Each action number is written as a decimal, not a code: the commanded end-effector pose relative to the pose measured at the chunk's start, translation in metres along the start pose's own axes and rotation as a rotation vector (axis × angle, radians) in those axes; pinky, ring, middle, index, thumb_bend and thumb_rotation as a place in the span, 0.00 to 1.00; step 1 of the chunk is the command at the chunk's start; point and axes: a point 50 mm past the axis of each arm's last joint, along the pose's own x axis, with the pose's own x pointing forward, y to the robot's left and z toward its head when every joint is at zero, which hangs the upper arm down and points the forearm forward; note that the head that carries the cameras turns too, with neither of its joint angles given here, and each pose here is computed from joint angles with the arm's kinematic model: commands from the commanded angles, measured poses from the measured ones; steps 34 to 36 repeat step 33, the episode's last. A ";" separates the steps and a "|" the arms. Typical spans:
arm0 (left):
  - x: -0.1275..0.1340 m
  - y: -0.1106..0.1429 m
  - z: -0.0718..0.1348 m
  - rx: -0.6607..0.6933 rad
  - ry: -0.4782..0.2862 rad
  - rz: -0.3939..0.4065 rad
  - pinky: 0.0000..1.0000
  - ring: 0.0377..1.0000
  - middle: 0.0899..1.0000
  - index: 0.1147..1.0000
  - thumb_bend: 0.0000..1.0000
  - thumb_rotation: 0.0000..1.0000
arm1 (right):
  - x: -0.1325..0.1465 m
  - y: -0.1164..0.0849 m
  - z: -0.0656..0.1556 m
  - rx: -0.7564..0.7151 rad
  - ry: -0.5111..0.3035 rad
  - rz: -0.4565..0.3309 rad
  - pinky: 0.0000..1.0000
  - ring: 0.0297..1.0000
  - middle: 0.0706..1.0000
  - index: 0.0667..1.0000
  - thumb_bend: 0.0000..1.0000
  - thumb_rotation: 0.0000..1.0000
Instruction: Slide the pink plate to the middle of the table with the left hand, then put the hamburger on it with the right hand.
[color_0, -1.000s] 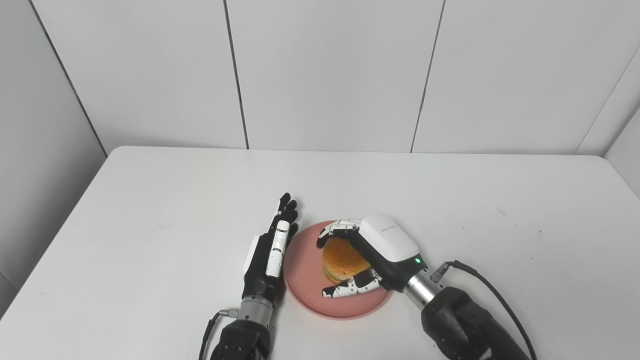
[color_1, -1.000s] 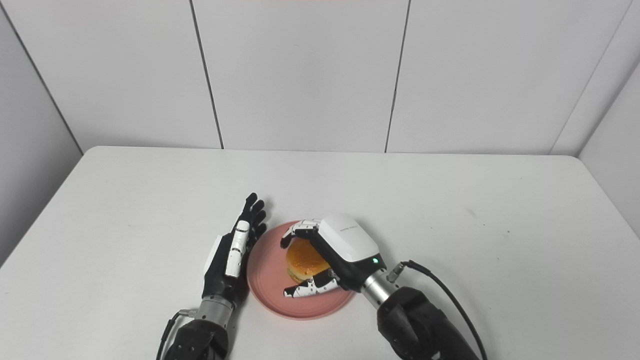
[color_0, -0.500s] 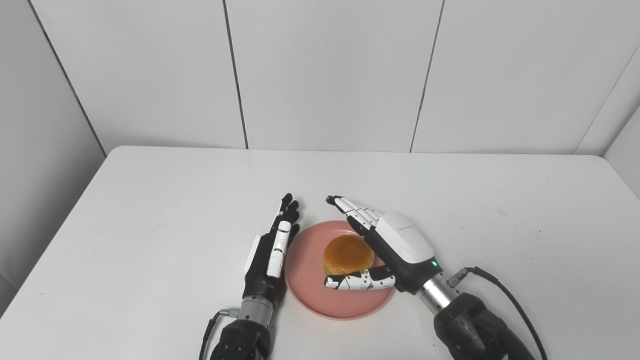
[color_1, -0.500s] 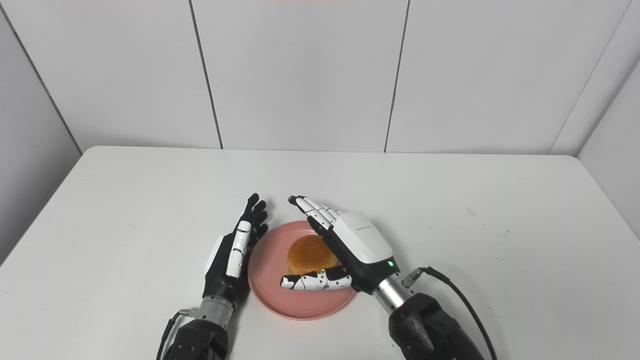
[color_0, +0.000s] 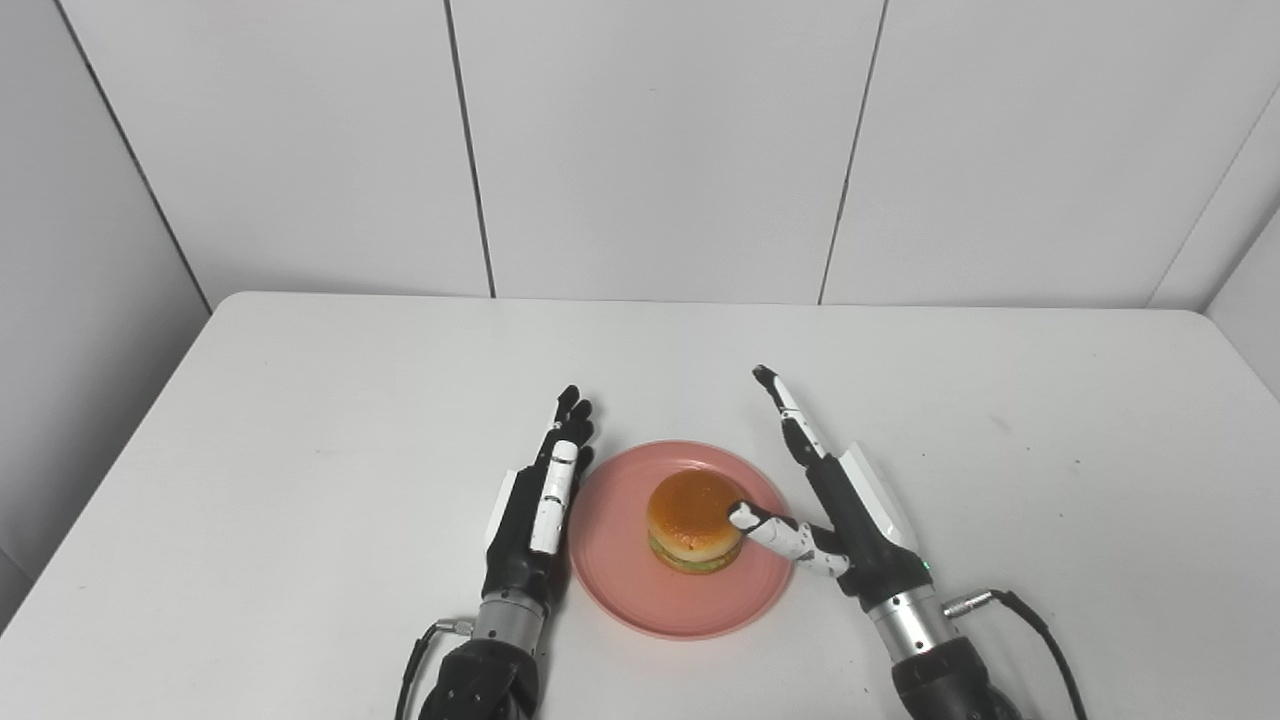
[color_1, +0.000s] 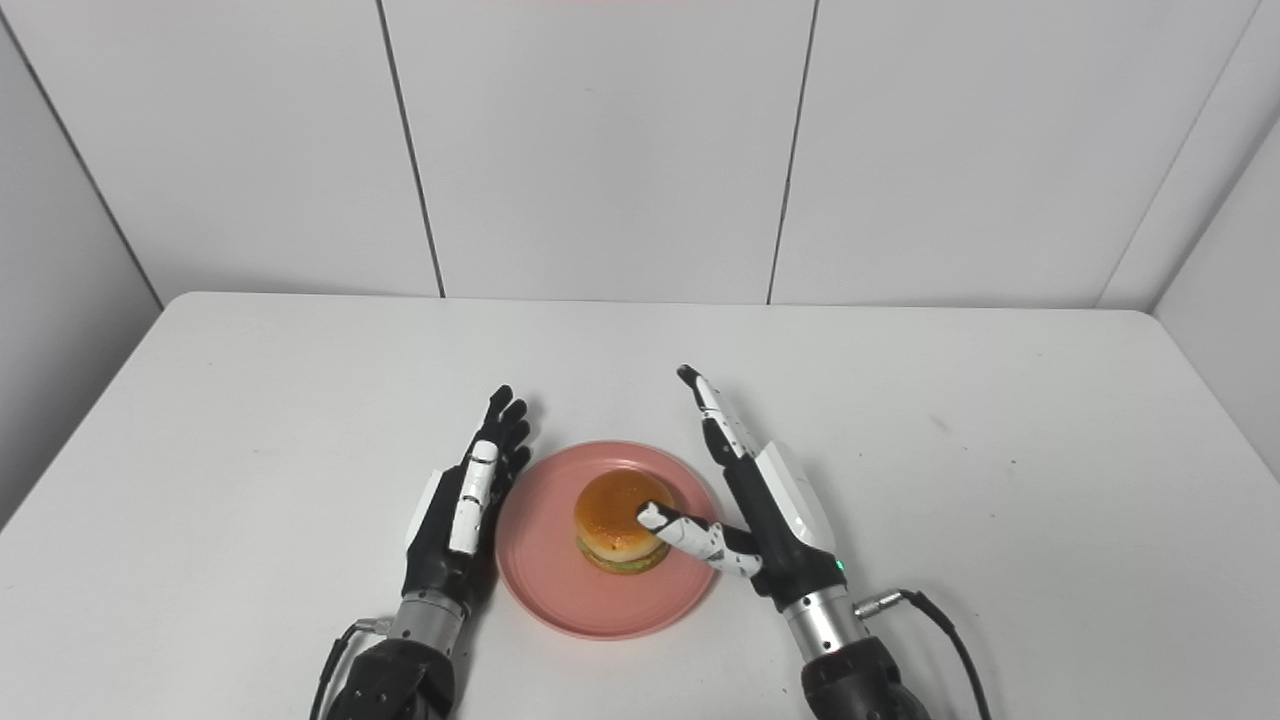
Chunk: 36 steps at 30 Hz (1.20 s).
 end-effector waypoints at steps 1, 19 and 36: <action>-0.022 0.013 -0.023 0.011 0.052 0.038 1.00 1.00 1.00 1.00 0.53 1.00 | 0.004 -0.001 0.009 0.064 -0.026 -0.063 1.00 1.00 1.00 1.00 0.68 1.00; -0.025 0.022 -0.021 0.031 0.047 0.051 1.00 1.00 1.00 1.00 0.53 1.00 | -0.003 0.020 -0.001 0.412 0.103 -0.193 1.00 1.00 1.00 1.00 0.56 0.97; -0.025 0.029 -0.023 0.076 0.046 0.072 1.00 1.00 1.00 1.00 0.53 1.00 | -0.005 0.029 -0.017 0.459 0.166 -0.184 1.00 1.00 1.00 1.00 0.56 0.95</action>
